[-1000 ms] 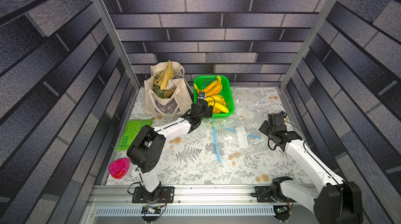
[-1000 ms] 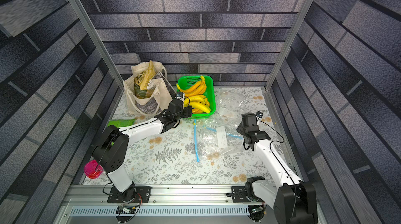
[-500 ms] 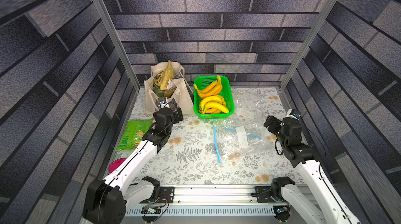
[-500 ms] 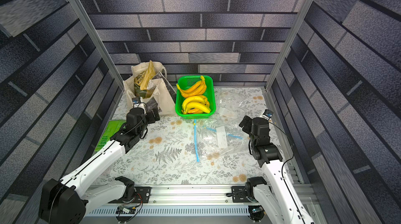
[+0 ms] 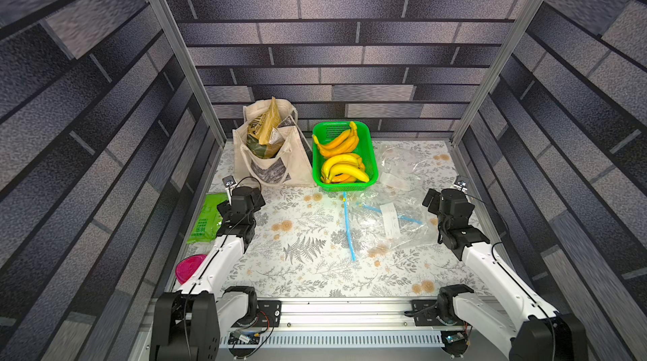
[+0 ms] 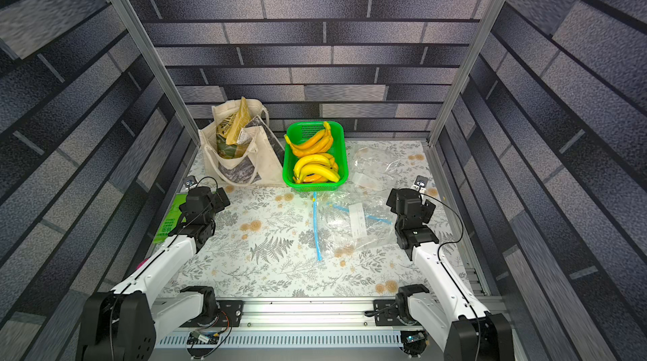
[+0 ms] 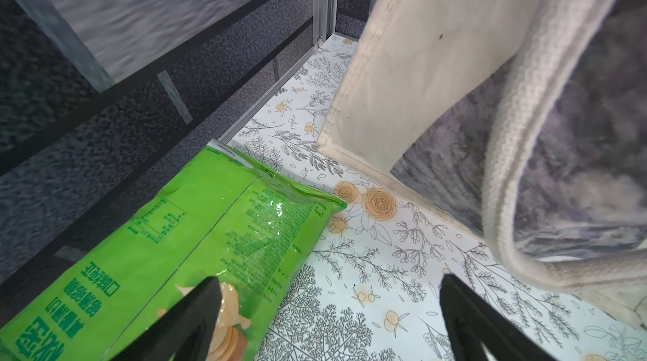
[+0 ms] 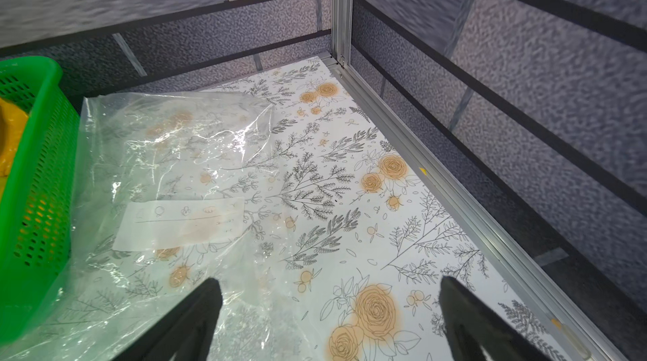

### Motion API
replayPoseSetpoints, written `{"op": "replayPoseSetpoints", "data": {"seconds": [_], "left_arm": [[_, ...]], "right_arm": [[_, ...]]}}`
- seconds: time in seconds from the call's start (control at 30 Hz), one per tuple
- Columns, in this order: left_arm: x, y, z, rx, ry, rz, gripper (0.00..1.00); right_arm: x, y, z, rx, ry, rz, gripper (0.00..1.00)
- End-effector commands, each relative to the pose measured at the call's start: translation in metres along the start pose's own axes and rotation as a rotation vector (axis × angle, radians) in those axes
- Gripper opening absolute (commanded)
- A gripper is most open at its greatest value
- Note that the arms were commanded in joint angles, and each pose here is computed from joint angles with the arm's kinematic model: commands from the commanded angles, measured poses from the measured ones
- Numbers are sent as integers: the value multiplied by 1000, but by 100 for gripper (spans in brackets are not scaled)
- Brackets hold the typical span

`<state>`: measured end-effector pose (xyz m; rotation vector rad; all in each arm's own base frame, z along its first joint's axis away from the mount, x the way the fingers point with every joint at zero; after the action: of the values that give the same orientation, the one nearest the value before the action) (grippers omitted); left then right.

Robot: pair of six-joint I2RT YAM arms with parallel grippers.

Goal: Open the zip-top bag and take out the banana
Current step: Reset both arms

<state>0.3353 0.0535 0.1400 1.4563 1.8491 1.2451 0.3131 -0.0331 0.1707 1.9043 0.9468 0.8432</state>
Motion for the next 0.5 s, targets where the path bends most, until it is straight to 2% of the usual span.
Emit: {"op": "replayPoseSetpoints", "data": {"seconds": [0.0,0.1,0.23,0.33,0.4,0.47], "left_arm": [[-13,-12,15,-59,-54,82,100],[-29,-13,22,-68,-127,126,100],[-35,-4,20,-176,-180,141,100],[-44,0,20,-222,-242,169,100],[-45,-1,27,-239,-235,189,100],[-47,-9,38,-245,-246,166,100]], "right_arm": [[-8,6,9,-82,-48,-63,100],[0,-2,22,-94,-16,-85,100],[17,-13,38,-118,71,-107,100],[34,-28,47,-105,178,-142,100],[51,-43,52,-61,298,-172,100],[48,-46,57,-86,299,-156,100]]}}
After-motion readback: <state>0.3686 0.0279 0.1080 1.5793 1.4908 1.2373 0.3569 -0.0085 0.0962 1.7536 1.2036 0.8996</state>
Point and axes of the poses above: each gripper's point midway between its finger pads, its own z axis out along the fingers, its own x axis along the line the jaws close on, y = z × x, the point moved 1 cm from there along -z, back along the fingers, and after that the axes turned 13 degrees about z, right-handed, at the moved point
